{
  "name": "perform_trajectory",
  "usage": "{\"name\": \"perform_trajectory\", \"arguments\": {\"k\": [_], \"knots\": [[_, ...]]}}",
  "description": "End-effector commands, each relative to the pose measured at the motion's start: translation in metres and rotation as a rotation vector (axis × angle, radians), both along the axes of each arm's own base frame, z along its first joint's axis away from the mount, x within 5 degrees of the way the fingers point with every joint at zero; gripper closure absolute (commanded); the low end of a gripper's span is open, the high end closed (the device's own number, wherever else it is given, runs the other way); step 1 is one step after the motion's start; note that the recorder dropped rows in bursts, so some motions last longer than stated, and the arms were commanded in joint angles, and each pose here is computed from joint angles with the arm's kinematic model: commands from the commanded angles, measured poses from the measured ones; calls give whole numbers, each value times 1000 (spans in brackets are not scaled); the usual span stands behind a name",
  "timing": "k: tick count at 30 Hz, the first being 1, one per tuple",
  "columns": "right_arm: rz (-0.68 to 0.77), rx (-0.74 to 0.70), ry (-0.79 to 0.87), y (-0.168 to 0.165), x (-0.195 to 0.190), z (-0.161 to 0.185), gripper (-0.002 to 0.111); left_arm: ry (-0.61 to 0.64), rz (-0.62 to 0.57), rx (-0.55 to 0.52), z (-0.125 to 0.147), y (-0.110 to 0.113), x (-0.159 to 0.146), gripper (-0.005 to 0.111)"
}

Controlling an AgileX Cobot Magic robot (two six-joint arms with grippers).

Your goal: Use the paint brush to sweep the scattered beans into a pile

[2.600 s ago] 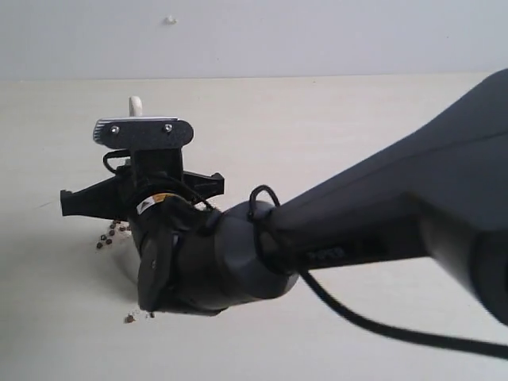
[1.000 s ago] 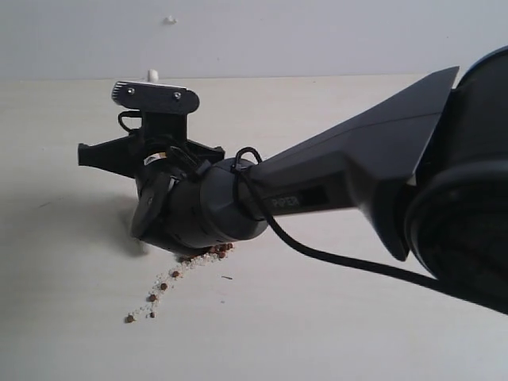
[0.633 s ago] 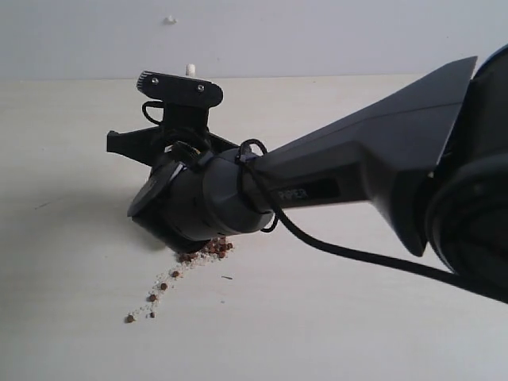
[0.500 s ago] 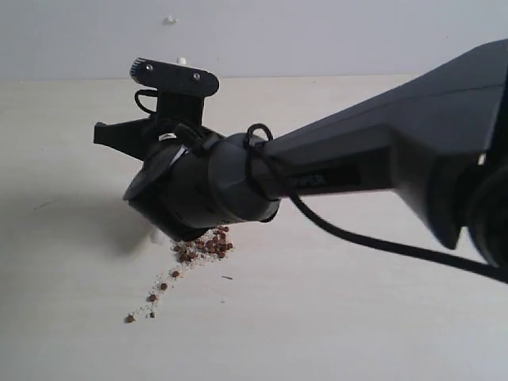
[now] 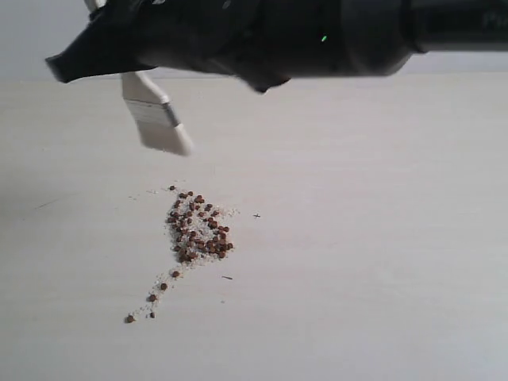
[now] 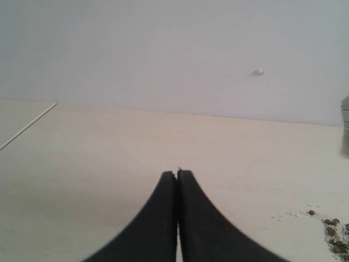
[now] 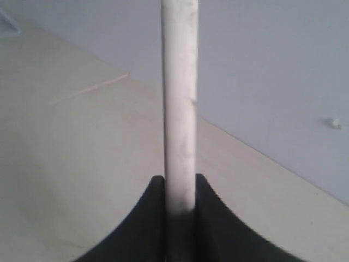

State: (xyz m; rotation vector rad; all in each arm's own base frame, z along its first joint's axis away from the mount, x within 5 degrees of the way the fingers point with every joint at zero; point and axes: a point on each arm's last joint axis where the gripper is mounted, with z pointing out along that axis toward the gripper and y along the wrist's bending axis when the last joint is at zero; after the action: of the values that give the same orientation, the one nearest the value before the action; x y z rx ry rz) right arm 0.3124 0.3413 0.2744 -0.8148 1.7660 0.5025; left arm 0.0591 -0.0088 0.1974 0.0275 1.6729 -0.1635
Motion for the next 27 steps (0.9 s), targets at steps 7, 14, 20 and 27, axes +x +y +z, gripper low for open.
{"name": "perform_trajectory", "arguments": {"k": [7,14,20,27], "knots": [[381,-237,-82,-32,58,-8,108,-10,2,-5,1,0,0,107],[921,-48,-252,-21,42,-29,108,-10,2,-5,1,0,0,107],[1015,4,-219,-27,59,-49,108,-10,2,-5,1,0,0,107],[1054,39,-249,-15,84,-72,108,-10,2,-5,1,0,0,107]]}}
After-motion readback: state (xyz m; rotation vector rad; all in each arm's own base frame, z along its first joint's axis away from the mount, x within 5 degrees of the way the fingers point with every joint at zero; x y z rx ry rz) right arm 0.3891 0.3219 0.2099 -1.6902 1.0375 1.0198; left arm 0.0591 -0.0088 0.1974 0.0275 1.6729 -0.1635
